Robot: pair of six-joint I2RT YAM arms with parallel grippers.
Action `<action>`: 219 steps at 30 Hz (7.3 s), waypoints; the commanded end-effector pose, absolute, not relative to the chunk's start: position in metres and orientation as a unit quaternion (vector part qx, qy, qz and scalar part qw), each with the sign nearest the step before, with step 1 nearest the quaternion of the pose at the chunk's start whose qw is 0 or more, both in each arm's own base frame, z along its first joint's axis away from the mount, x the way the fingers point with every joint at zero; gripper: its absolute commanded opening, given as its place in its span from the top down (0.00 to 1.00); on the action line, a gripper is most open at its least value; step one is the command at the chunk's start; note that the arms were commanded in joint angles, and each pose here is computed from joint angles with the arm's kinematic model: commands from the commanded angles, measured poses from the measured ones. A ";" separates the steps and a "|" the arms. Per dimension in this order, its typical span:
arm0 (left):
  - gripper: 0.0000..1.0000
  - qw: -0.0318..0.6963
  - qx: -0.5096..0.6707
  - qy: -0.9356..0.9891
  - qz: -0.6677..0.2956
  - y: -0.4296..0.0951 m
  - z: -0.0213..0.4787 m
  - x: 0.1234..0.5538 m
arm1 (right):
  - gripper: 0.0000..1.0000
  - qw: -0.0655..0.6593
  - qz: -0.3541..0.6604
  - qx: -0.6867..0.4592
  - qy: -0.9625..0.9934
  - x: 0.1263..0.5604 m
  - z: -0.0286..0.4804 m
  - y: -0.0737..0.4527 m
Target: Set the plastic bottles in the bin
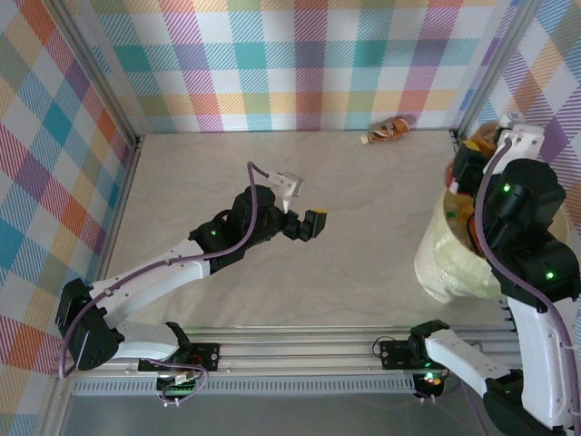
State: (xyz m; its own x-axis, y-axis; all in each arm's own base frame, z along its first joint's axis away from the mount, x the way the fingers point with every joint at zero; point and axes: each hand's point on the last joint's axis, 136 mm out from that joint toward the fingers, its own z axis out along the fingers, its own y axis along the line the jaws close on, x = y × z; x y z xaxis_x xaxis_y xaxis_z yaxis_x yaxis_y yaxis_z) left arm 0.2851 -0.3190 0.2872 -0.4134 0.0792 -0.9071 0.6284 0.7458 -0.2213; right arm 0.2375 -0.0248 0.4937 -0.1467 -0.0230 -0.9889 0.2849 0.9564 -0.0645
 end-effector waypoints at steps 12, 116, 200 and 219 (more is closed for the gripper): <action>0.00 0.472 0.217 0.794 -0.315 -0.346 0.292 0.302 | 0.60 0.546 -0.434 0.104 0.709 0.190 0.479 -0.101; 0.00 0.420 0.177 0.853 -0.253 -0.330 0.235 0.320 | 0.37 0.232 -0.233 0.144 0.933 0.165 0.318 -0.086; 0.00 0.355 -0.037 0.915 -0.185 -0.243 0.127 0.405 | 0.24 0.404 0.250 0.375 0.796 0.738 0.009 0.060; 0.00 0.348 -0.038 0.907 -0.236 -0.268 0.125 0.422 | 0.17 0.512 0.145 0.325 0.782 0.720 0.128 0.010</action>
State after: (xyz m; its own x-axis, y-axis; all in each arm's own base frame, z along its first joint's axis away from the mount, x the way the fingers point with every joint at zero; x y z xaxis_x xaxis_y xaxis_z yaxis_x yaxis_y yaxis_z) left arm 0.4090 -0.2588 0.1128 -0.7717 -0.1961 -0.6050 0.0752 0.9165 -0.3930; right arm 0.7332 0.0557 0.0698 -0.3723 0.7193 -0.5866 0.3176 0.6926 0.6477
